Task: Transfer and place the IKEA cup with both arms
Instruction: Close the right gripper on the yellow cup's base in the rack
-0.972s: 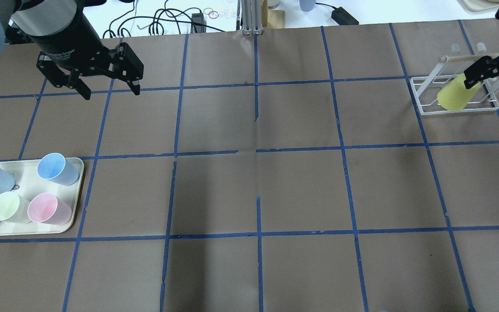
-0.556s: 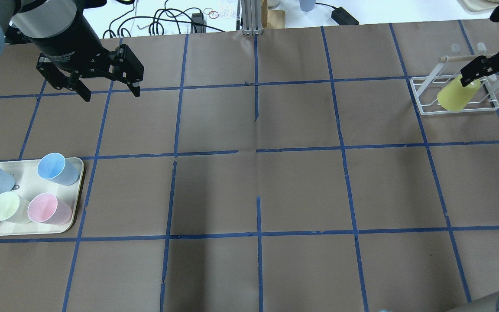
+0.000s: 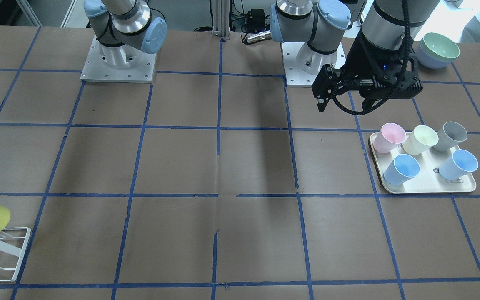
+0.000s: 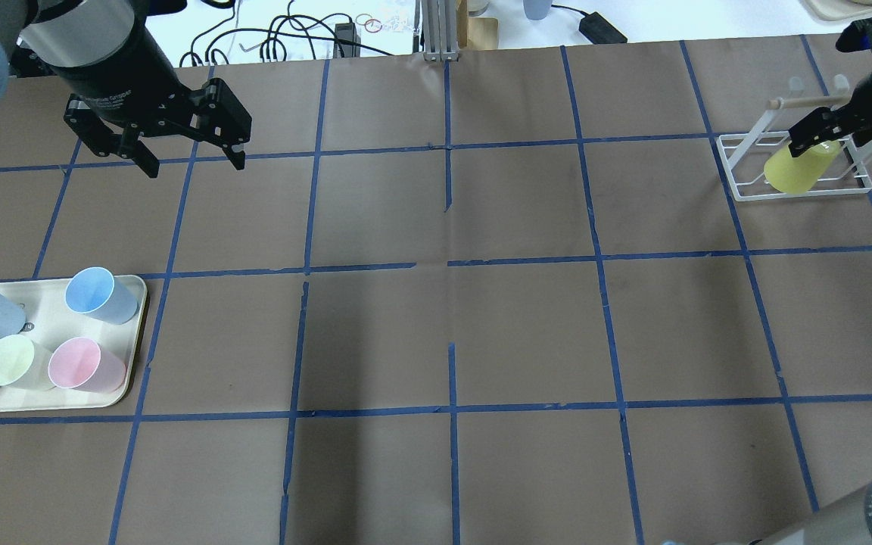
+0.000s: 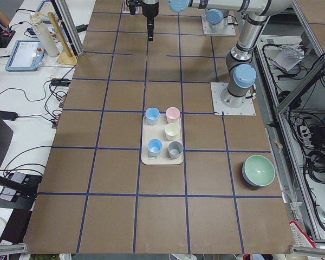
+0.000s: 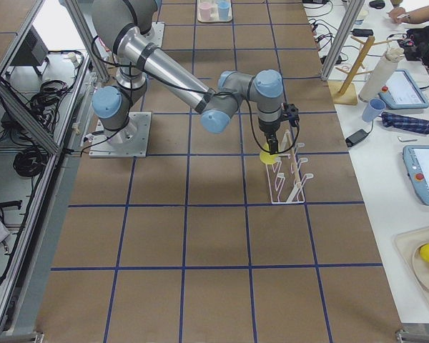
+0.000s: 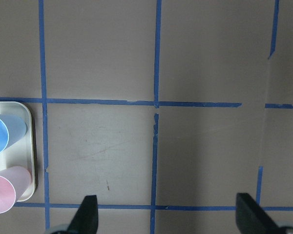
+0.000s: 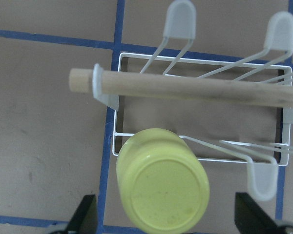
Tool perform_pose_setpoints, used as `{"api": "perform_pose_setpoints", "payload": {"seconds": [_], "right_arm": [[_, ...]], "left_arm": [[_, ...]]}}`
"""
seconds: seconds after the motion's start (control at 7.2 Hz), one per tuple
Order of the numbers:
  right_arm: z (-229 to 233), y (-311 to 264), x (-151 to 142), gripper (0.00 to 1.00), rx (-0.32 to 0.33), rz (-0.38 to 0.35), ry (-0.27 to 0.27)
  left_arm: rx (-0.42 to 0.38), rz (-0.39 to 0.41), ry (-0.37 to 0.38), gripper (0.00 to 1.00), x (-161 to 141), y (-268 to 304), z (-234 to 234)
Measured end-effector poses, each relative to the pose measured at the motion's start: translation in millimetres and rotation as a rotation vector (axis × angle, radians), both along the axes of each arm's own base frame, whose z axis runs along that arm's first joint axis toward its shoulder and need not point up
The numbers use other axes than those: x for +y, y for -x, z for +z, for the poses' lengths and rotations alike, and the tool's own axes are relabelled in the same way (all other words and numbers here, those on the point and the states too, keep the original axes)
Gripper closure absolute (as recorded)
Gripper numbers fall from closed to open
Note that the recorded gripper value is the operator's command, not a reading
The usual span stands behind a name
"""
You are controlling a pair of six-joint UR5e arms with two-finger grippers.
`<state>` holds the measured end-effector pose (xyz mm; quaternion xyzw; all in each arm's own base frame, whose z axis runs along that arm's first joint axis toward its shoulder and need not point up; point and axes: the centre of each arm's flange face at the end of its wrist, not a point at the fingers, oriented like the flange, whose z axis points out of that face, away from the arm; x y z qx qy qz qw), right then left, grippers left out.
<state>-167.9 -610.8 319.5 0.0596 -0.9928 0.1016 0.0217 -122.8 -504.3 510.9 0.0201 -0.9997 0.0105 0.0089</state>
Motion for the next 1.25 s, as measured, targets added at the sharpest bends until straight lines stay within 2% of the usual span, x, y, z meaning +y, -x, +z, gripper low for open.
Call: {"api": "perform_pose_setpoints", "payload": {"seconds": [0.97,1.11,1.25], "right_arm": [[-21,-8,-11,0.00,-0.001,0.025,-0.003],[-22,-8,-10,0.04,-0.002,0.025,-0.006],[-22,-8,-10,0.15,-0.003,0.025,-0.010]], "left_arm": [[0.001,0.000,0.005,0.00,-2,0,2],[0.001,0.000,0.005,0.00,-2,0,3],[0.001,0.000,0.005,0.00,-2,0,3]]}}
